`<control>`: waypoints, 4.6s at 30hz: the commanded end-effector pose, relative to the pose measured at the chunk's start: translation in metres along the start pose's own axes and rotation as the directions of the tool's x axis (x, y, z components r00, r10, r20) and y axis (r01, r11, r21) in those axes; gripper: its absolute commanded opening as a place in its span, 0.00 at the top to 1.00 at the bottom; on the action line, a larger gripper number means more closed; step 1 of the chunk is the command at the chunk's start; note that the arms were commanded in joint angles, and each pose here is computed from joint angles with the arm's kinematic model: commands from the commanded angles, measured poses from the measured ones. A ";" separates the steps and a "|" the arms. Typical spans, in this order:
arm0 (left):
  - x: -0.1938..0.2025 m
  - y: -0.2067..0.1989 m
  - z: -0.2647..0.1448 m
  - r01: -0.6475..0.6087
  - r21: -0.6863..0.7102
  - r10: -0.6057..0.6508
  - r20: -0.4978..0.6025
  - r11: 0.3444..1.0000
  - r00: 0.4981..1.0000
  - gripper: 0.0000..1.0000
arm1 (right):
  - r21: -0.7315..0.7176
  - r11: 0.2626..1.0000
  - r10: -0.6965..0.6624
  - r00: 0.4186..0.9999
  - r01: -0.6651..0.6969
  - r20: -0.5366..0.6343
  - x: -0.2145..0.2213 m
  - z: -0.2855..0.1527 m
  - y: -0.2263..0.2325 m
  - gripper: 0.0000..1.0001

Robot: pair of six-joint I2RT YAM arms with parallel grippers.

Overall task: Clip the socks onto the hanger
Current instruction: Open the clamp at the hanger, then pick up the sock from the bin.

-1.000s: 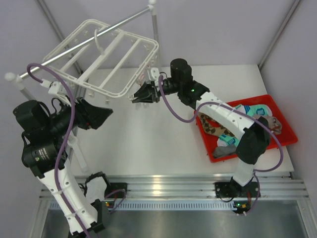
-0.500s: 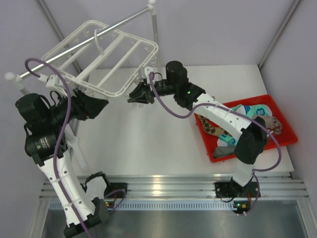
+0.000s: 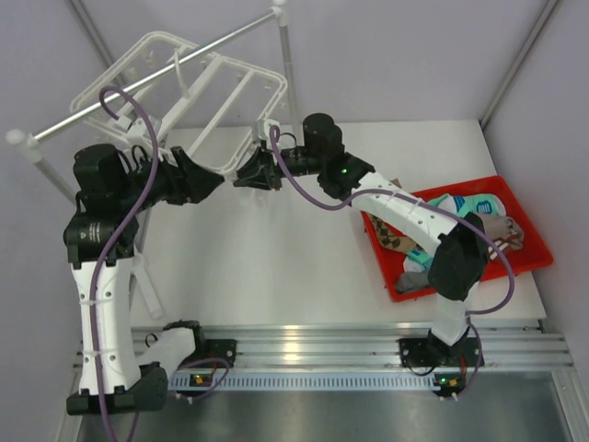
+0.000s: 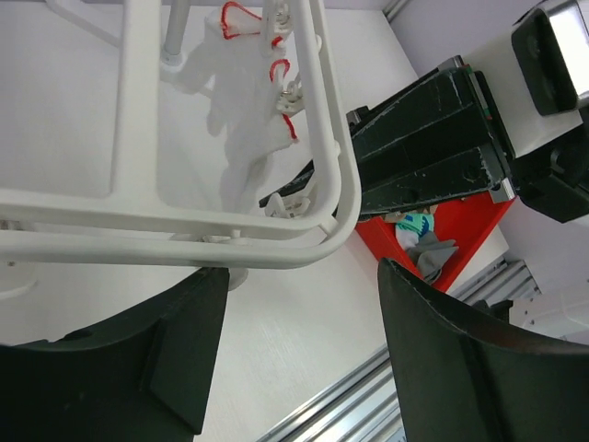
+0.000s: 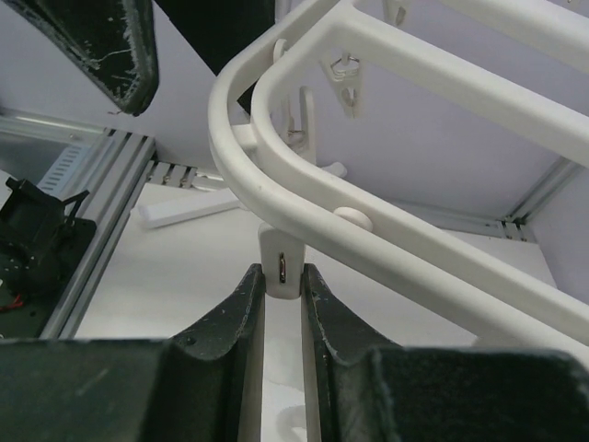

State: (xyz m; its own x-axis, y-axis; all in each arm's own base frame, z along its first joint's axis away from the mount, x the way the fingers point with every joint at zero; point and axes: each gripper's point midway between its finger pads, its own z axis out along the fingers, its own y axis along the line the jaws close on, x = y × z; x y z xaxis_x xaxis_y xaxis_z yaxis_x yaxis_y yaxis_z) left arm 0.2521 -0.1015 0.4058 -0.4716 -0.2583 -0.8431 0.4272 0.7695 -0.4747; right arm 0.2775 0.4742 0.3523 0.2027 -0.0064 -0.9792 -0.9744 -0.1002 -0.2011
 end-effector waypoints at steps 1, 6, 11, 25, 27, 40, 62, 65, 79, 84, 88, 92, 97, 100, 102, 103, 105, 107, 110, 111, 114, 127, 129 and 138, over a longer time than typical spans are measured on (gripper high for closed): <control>-0.005 -0.008 -0.005 -0.087 0.000 0.087 0.050 0.996 0.995 0.30 | 0.003 0.998 -0.055 0.996 0.055 0.073 -0.034 0.002 -0.003 1.00; 0.003 -0.019 -0.020 -0.147 0.016 0.145 0.067 0.989 0.987 0.32 | -0.024 0.995 -0.097 0.992 0.099 0.074 -0.035 -0.002 0.006 1.00; 0.005 -0.020 -0.025 -0.125 -0.002 0.124 0.074 0.992 0.989 0.32 | 0.007 0.990 -0.144 0.987 0.144 0.071 -0.039 -0.001 0.005 1.00; 0.002 -0.016 -0.009 -0.050 0.003 0.049 0.079 0.999 0.996 0.32 | 0.056 0.961 -0.273 0.958 0.269 0.082 -0.063 -0.001 0.018 1.00; -0.004 -0.011 -0.007 -0.059 -0.029 0.062 0.103 0.998 0.993 0.32 | 0.059 0.960 -0.277 0.958 0.273 0.076 -0.064 0.000 0.018 1.00; -0.015 -0.018 0.004 -0.039 0.008 0.037 0.152 0.999 0.988 0.34 | 0.061 0.956 -0.290 0.957 0.288 0.029 -0.066 0.015 0.023 1.00; -0.022 -0.007 0.025 -0.082 -0.060 0.090 0.149 0.995 0.985 0.39 | 0.078 0.961 -0.252 0.957 0.265 -0.144 -0.041 0.021 0.021 1.00; -0.023 -0.008 0.028 -0.081 -0.056 0.089 0.158 0.995 0.983 0.39 | 0.073 0.962 -0.249 0.957 0.262 -0.149 -0.040 0.021 0.023 1.00; -0.029 0.000 0.035 -0.038 -0.100 0.055 0.179 0.994 0.982 0.71 | 0.055 0.965 -0.245 0.958 0.255 -0.148 -0.038 0.016 0.031 0.99; -0.027 0.003 0.037 -0.026 -0.107 0.044 0.167 0.994 0.985 0.95 | 0.072 0.969 -0.222 0.962 0.235 -0.162 -0.033 0.006 0.029 0.77; -0.024 0.002 0.039 -0.015 -0.097 0.030 0.157 0.995 0.987 1.00 | 0.099 0.972 -0.195 0.963 0.215 -0.185 -0.025 -0.008 0.023 0.54; -0.023 -0.001 0.039 -0.016 -0.080 0.028 0.150 0.997 0.988 1.00 | 0.142 0.973 -0.152 0.968 0.182 -0.198 -0.023 -0.034 0.019 0.39; -0.021 -0.006 0.037 -0.020 -0.057 0.028 0.146 0.998 0.989 1.00 | 0.235 0.967 -0.042 0.971 0.099 -0.235 -0.001 -0.081 0.004 0.15; -0.019 -0.009 0.036 -0.027 -0.041 0.032 0.142 0.999 0.989 1.00 | 0.315 0.949 0.062 0.967 0.020 -0.247 0.011 -0.119 -0.005 0.08; -0.018 -0.011 0.034 -0.031 -0.034 0.035 0.143 0.999 0.989 1.00 | 0.350 0.936 0.135 0.948 -0.027 -0.287 0.028 -0.145 -0.001 0.07; -0.017 -0.012 0.034 -0.035 -0.029 0.038 0.141 0.999 0.989 1.00 | 0.392 0.919 0.179 0.935 -0.048 -0.305 0.039 -0.166 -0.008 0.07; -0.016 -0.012 0.034 -0.039 -0.027 0.042 0.138 0.999 0.989 1.00 | 0.428 0.900 0.256 0.895 -0.083 -0.366 0.063 -0.205 0.000 0.04; -0.015 -0.013 0.033 -0.045 -0.021 0.047 0.135 0.999 0.990 1.00 | 0.408 0.905 0.307 0.843 -0.116 -0.442 0.086 -0.236 0.021 0.04; -0.014 -0.014 0.031 -0.052 -0.016 0.053 0.137 0.999 0.989 1.00 | 0.445 0.884 0.380 0.773 -0.143 -0.508 0.117 -0.290 0.032 0.08; -0.014 -0.015 0.030 -0.055 -0.016 0.057 0.139 0.998 0.989 1.00 | 0.491 0.852 0.453 0.727 -0.182 -0.516 0.130 -0.316 0.038 0.12; -0.013 -0.016 0.029 -0.058 -0.011 0.058 0.139 0.998 0.988 1.00 | 0.583 0.798 0.515 0.676 -0.153 -0.527 0.160 -0.363 0.033 0.19; -0.014 -0.016 0.030 -0.060 -0.013 0.061 0.136 0.998 0.989 1.00 | 0.813 0.576 0.626 0.686 -0.085 -0.372 0.231 -0.409 -0.057 0.35; -0.015 -0.015 0.028 -0.065 -0.020 0.067 0.136 0.998 0.988 1.00 | 0.816 0.574 0.613 0.700 -0.073 -0.368 0.233 -0.410 -0.069 0.35; -0.012 -0.015 0.030 -0.061 -0.015 0.062 0.129 0.998 0.990 1.00 | 0.753 0.642 0.586 0.727 -0.147 -0.358 0.241 -0.390 -0.064 0.72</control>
State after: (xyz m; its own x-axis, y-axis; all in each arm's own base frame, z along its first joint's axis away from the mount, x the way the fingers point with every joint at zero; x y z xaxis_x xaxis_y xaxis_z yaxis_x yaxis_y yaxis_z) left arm 0.2760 -0.1243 0.4038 -0.3829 -0.2946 -0.8755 0.3988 0.8022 -0.4444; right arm 0.4163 0.0764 0.1058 -0.5070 -0.4374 -0.7427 -0.6835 0.7290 0.0373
